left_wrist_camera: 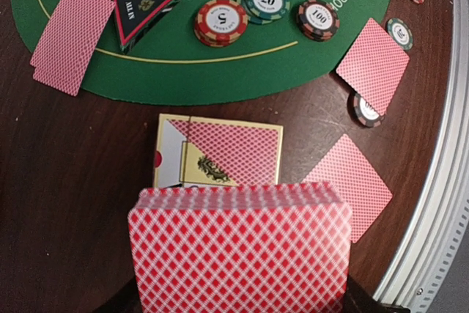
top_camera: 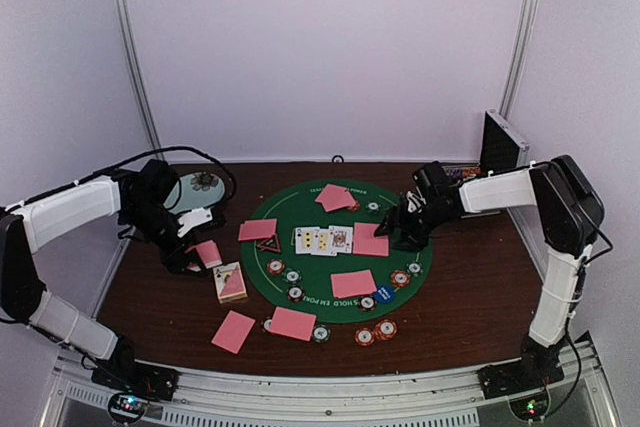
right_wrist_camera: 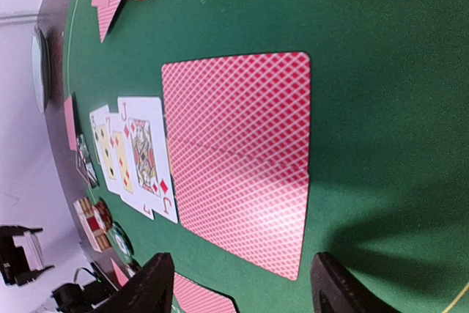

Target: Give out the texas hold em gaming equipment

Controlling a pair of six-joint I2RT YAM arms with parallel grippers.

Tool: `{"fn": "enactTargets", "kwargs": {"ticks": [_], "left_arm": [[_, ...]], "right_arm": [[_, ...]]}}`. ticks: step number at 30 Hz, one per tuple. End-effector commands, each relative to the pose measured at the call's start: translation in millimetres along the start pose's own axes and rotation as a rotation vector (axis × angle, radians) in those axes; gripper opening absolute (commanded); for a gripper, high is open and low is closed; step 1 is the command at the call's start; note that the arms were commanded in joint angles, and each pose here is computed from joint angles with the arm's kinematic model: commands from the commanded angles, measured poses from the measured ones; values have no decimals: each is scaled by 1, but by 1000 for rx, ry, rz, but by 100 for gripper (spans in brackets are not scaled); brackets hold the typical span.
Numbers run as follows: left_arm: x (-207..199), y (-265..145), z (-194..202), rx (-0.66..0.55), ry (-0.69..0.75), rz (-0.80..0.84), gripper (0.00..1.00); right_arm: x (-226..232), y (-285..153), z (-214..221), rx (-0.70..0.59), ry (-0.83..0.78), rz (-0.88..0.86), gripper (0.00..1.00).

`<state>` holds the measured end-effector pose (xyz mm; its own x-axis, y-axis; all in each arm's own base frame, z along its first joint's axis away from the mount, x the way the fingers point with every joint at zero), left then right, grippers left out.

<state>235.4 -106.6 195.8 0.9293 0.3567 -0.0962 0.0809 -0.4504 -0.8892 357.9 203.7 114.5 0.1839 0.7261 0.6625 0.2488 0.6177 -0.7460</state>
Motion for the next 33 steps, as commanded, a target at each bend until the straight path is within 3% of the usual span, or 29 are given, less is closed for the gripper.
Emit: {"fn": "enactTargets", "kwargs": {"ticks": [1,4,8,22,28,33], "left_arm": [[3,-2,14,-19,31,-39,0],[2,5,32,29,55,-58,0],[3,18,49,63,66,-57,0],[18,58,72,146,80,-25,1],[19,66,73,160,78,14,29],[17,70,72,177,88,21,47]], "right_arm": [[24,-33,3,-58,-69,28,74],[41,-56,6,-95,-96,-4,87],[57,-83,9,-138,-124,-31,94],[60,-122,33,-202,-99,-102,96],[56,-125,39,-213,-89,-103,97],[56,-125,40,-215,-83,-110,97]]}}
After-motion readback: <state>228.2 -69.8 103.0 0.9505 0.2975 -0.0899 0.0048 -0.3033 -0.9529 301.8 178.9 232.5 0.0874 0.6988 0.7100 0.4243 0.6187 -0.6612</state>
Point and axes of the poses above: each gripper's point midway between its finger pads, its own y axis out along the fingers, its own x axis along the line the jaws close on, z = x × y, the point moved 9 cm from there along -y, back along the fingers, and after that the axes turned 4 degrees about y, right-handed, at the moved point
